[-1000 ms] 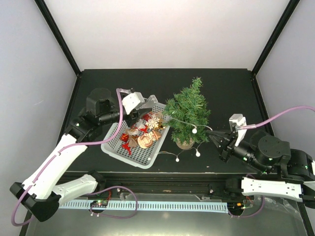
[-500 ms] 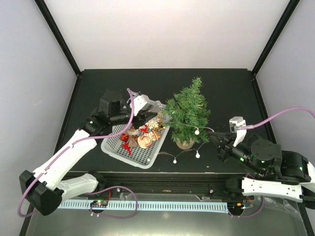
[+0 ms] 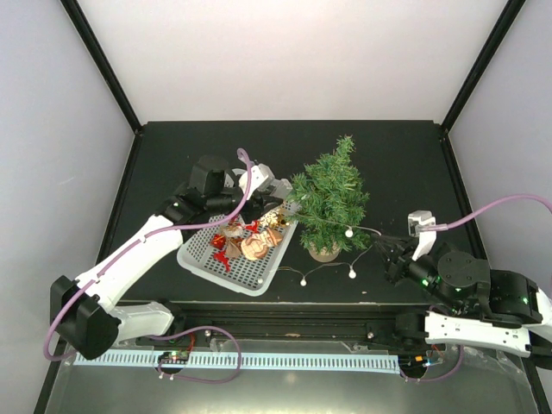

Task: Decorate the small christmas tree

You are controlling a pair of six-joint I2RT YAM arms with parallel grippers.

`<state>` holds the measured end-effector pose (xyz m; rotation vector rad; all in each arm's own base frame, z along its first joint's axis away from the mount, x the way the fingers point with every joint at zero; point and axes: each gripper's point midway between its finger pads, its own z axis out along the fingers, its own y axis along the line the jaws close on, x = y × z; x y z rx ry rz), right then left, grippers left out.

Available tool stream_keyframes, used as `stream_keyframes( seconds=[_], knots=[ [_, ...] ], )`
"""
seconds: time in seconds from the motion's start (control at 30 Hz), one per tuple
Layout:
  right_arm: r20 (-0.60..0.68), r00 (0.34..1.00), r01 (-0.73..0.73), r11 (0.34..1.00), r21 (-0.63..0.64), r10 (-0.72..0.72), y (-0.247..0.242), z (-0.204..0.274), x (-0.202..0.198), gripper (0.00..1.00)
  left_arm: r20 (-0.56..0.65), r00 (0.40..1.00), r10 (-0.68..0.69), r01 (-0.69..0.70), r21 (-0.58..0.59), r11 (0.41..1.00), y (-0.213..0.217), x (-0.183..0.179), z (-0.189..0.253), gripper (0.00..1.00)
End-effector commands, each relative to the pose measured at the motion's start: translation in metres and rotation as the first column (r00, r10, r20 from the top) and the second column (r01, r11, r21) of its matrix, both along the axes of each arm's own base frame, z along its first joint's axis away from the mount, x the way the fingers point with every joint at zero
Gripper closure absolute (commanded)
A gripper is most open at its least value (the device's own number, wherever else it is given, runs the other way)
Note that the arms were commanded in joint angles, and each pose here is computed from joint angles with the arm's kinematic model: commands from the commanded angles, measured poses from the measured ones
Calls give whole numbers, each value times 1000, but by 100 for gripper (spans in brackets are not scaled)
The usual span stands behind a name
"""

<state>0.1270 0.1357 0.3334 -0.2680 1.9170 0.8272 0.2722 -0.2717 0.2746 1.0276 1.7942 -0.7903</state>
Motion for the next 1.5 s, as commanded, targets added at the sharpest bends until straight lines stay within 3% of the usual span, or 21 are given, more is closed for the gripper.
stream_keyframes(
  seconds=[0.0, 0.17, 0.3, 0.47, 0.63, 0.93, 1.17, 1.47],
  knots=[
    [-22, 997, 74, 997, 24, -73, -11, -9, 6, 99, 58, 998, -3, 6, -56, 998, -3, 4, 31, 65],
    [-46, 992, 123, 992, 28, -121, -21, -18, 9, 99, 51, 999, 3, -1, -55, 999, -3, 6, 32, 65],
    [-13, 998, 67, 994, 89, -66, -18, -10, 4, 99, 64, 998, 24, -21, -55, 998, -1, 8, 36, 66],
    [-11, 999, 48, 996, 70, -47, -13, -9, 3, 99, 81, 996, 46, -41, -52, 998, 1, 12, 44, 65],
    [-50, 993, 105, 994, 20, -104, -19, -25, 7, 99, 73, 996, 55, -52, -38, 998, -2, 20, 43, 64],
    [-92, 976, 204, 977, 61, -198, -44, -36, 12, 99, 1, 998, 70, -70, -2, 998, -11, 38, 24, 63],
    [-95, 976, 202, 979, 38, -198, -42, -40, 12, 99, -33, 997, 77, -77, -5, 997, -15, 42, 18, 48],
    [-87, 971, 227, 973, 51, -222, -46, -35, 14, 99, -34, 995, 93, -93, 3, 996, -13, 45, 16, 39]
  ],
)
